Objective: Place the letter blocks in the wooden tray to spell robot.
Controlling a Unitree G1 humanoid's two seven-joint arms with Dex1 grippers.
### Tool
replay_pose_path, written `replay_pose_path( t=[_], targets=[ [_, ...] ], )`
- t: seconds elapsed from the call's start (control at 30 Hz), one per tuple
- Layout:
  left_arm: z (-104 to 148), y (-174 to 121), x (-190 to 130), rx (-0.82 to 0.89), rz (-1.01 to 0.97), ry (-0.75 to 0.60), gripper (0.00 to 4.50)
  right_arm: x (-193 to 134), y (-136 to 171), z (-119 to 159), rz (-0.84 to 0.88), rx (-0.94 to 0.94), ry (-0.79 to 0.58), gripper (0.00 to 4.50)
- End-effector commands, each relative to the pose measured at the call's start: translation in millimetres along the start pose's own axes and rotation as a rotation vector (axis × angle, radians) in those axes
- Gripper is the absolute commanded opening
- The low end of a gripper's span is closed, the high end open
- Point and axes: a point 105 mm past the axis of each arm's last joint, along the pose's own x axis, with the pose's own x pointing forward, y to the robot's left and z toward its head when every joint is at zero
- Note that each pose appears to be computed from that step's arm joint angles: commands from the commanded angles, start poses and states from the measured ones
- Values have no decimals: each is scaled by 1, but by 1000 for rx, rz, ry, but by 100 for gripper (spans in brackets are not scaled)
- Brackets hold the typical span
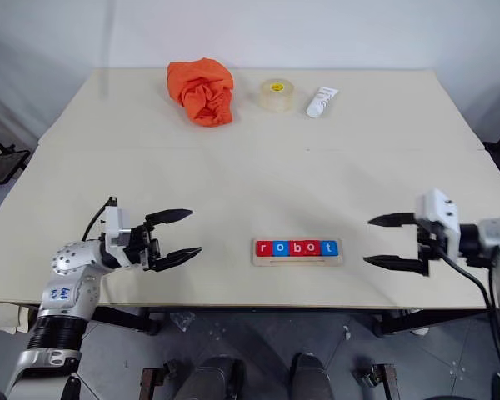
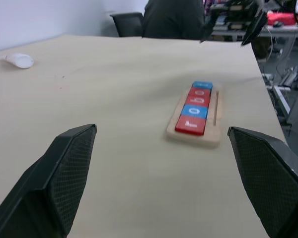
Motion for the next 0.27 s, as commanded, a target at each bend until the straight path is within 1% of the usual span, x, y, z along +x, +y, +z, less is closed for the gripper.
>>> replay_pose_path(
  t=[0.03, 0.13, 0.27],
  targets=[
    [7, -1, -13, 13, -14, -14, 450, -22, 8, -1, 32, -51, 14, 446],
    [3, 1, -18, -8, -13, 5, 450, -28, 9, -4, 24, -31, -1, 446],
    [7, 3, -18, -1, -14, -21, 450, -28, 7, 0, 19, -23, -36, 446]
  ],
)
